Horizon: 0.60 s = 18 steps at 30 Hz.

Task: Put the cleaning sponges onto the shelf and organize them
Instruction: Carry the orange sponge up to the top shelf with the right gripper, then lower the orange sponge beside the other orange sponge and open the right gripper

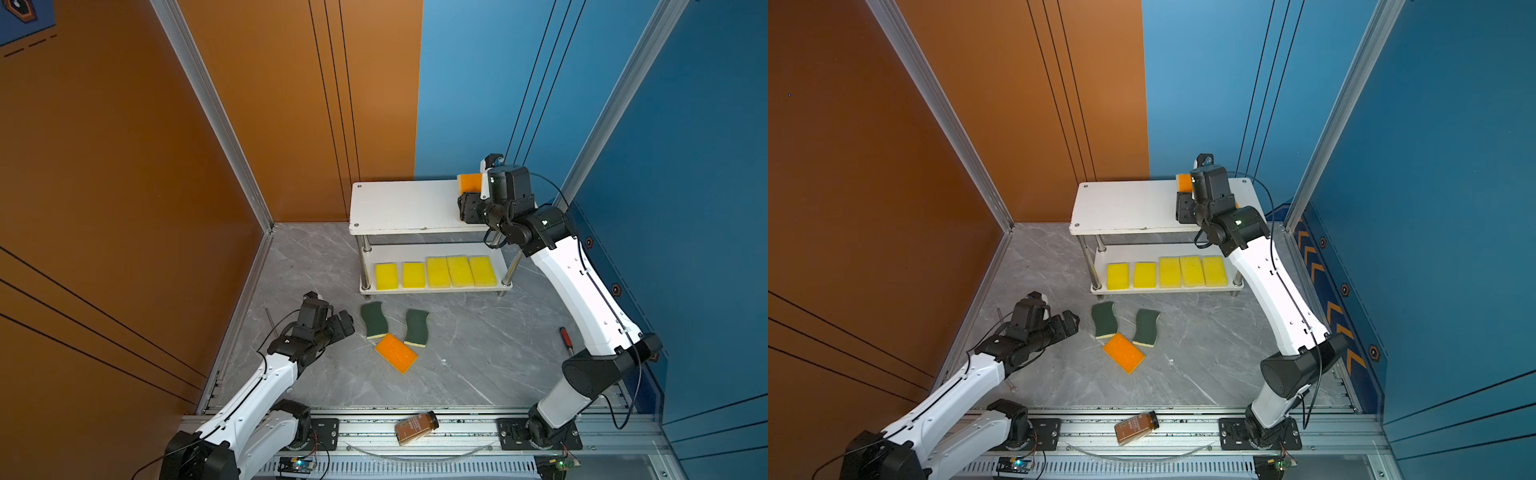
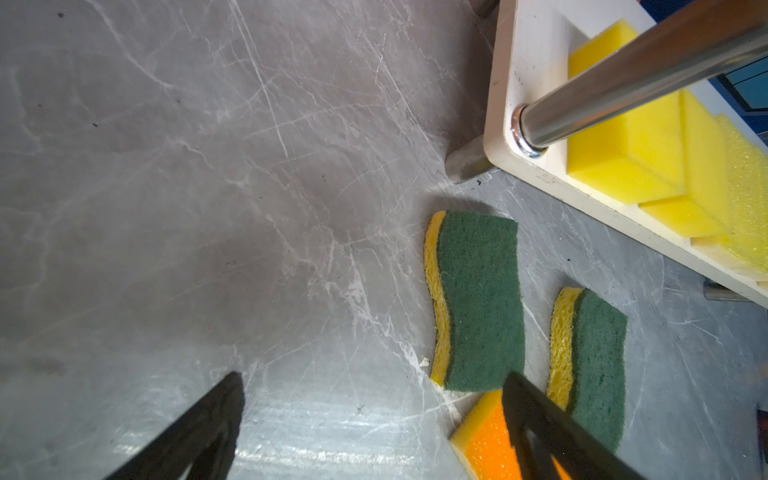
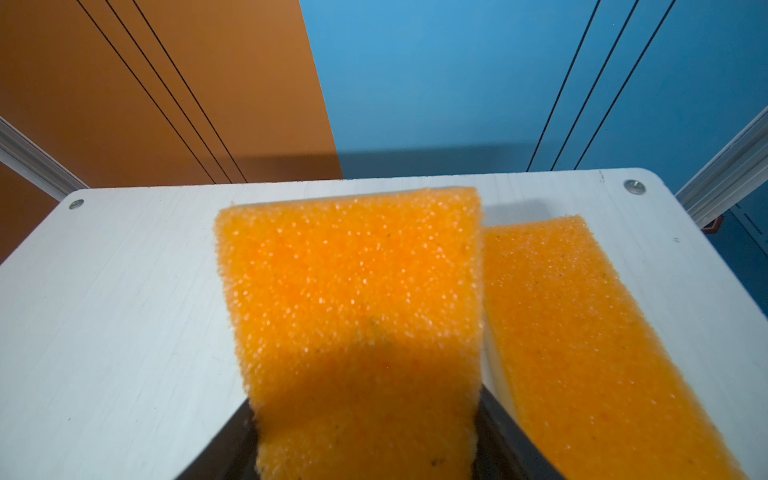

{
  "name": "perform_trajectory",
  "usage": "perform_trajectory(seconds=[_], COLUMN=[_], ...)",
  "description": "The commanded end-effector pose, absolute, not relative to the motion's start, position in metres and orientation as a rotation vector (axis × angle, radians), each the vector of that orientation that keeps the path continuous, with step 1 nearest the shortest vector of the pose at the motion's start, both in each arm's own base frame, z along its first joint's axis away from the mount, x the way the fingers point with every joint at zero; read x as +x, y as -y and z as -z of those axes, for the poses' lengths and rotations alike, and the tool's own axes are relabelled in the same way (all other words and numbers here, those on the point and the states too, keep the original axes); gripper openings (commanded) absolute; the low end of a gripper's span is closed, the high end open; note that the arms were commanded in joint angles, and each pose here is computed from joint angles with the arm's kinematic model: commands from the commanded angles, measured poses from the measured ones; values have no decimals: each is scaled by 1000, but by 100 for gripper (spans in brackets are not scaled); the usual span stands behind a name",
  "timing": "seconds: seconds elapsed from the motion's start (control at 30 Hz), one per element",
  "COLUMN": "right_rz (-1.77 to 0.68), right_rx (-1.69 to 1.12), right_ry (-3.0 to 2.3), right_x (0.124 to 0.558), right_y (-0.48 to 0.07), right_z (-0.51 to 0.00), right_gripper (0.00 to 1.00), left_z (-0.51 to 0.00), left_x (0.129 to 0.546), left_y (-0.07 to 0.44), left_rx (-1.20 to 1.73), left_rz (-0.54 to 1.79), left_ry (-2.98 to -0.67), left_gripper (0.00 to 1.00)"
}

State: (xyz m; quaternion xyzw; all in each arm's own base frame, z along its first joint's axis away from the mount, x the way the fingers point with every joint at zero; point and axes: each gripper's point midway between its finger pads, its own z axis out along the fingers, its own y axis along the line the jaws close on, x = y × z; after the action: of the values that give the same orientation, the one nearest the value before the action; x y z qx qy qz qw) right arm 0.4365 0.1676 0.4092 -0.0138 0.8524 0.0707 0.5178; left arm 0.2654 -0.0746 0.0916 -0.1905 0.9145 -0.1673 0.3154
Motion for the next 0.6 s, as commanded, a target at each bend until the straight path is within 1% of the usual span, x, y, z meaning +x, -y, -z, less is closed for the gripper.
perform_trajectory(seconds=[0.0,0.33,0.57], right_rz=[-130,-53,-10], right_rx=[-19,-8,10], right_ry=[-2023,-2049,-2053], right_x=[443,449,452], right_y=[-169,-173,-171], right_z=[-412,-396,-390], right_gripper=[65,69,74], left_z=[-101,-100,-99], left_x=[271,271,270], left_y=[74,75,74], left_rx=[-513,-512,-513], left_rz=[455,455,450], left_ry=[-2381,-2385,-2385], left_gripper=[98,98,98])
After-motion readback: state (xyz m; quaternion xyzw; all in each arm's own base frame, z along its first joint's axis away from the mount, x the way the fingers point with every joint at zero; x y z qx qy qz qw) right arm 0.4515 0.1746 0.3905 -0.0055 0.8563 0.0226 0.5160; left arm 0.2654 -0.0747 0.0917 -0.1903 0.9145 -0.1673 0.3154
